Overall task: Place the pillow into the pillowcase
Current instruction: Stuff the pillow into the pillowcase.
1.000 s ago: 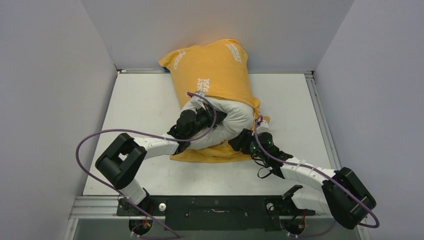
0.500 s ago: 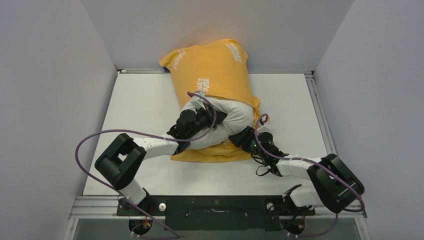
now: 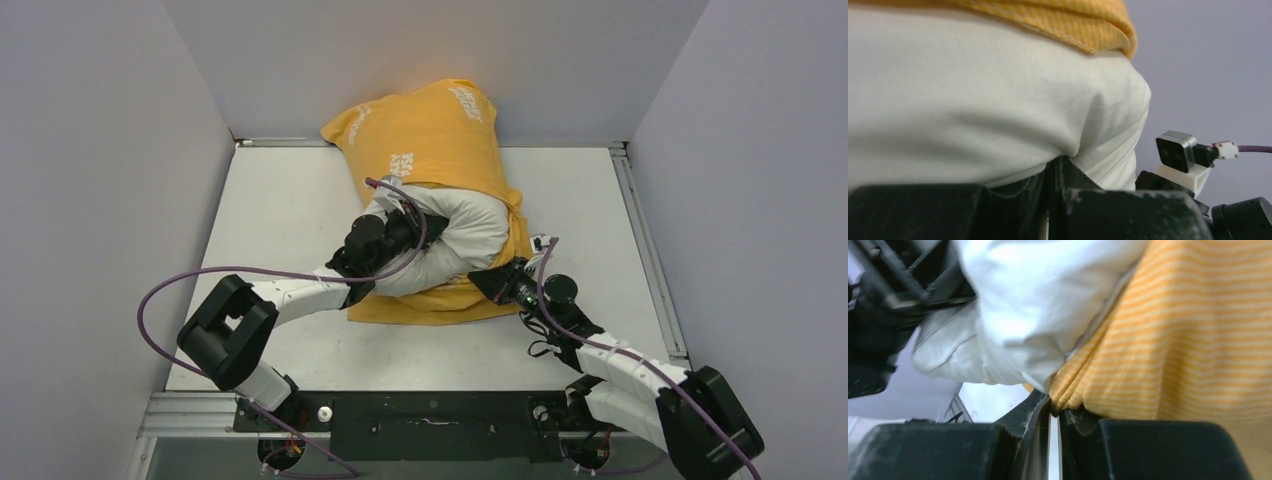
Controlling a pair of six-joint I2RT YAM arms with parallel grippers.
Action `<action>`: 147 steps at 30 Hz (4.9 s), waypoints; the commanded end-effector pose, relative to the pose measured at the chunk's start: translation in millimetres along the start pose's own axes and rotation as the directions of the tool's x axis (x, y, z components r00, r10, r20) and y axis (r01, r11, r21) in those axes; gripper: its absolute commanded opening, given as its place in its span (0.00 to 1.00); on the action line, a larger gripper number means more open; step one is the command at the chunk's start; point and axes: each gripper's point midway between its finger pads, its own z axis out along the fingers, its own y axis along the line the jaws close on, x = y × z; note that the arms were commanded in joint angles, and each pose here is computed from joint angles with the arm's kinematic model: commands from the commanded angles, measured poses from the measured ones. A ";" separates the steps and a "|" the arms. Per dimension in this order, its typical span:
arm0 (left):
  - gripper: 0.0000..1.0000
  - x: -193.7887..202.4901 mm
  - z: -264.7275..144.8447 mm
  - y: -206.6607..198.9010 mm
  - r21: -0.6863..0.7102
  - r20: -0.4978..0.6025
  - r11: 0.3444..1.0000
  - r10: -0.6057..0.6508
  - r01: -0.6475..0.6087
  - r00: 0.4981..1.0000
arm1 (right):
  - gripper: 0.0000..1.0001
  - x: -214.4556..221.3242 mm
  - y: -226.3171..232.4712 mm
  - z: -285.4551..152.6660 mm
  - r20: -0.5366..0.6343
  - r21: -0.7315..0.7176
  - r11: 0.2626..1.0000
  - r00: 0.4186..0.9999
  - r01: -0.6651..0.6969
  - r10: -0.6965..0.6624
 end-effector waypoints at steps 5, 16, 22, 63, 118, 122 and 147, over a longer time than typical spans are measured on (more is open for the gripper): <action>0.03 -17.6 19.1 32.4 -0.137 0.026 0.988 0.076 -0.072 0.997 | 0.05 -46.3 130.4 -33.3 0.075 -0.469 0.862 0.982 0.190 -0.175; 0.58 -2.3 -18.8 26.2 -0.292 -0.239 0.848 0.382 -0.442 0.893 | 0.05 -62.8 162.8 -37.5 0.082 -0.535 0.810 0.970 0.238 -0.231; 0.64 -2.7 -110.4 10.9 -0.349 -0.477 0.753 0.369 -0.557 0.798 | 0.05 -65.0 153.6 -27.4 0.055 -0.478 0.848 0.971 0.229 -0.231; 0.00 -14.2 -147.9 46.6 -0.410 -0.426 0.837 0.176 -0.362 0.888 | 0.42 30.0 97.9 1.5 -0.146 -0.232 0.966 0.978 0.110 -0.147; 0.00 -33.4 -134.1 33.9 -0.392 -0.392 0.862 0.158 -0.320 0.906 | 0.32 -0.7 71.8 -15.3 -0.010 -0.150 0.986 0.998 -0.069 0.068; 0.00 -33.3 -135.6 33.1 -0.392 -0.389 0.864 0.154 -0.315 0.908 | 0.32 2.6 58.7 -0.6 -0.001 -0.107 0.987 0.993 -0.121 0.122; 0.00 -31.8 -140.8 35.7 -0.397 -0.387 0.861 0.157 -0.318 0.909 | 0.39 -5.1 109.1 -39.6 -0.013 -0.083 0.996 0.999 0.045 -0.046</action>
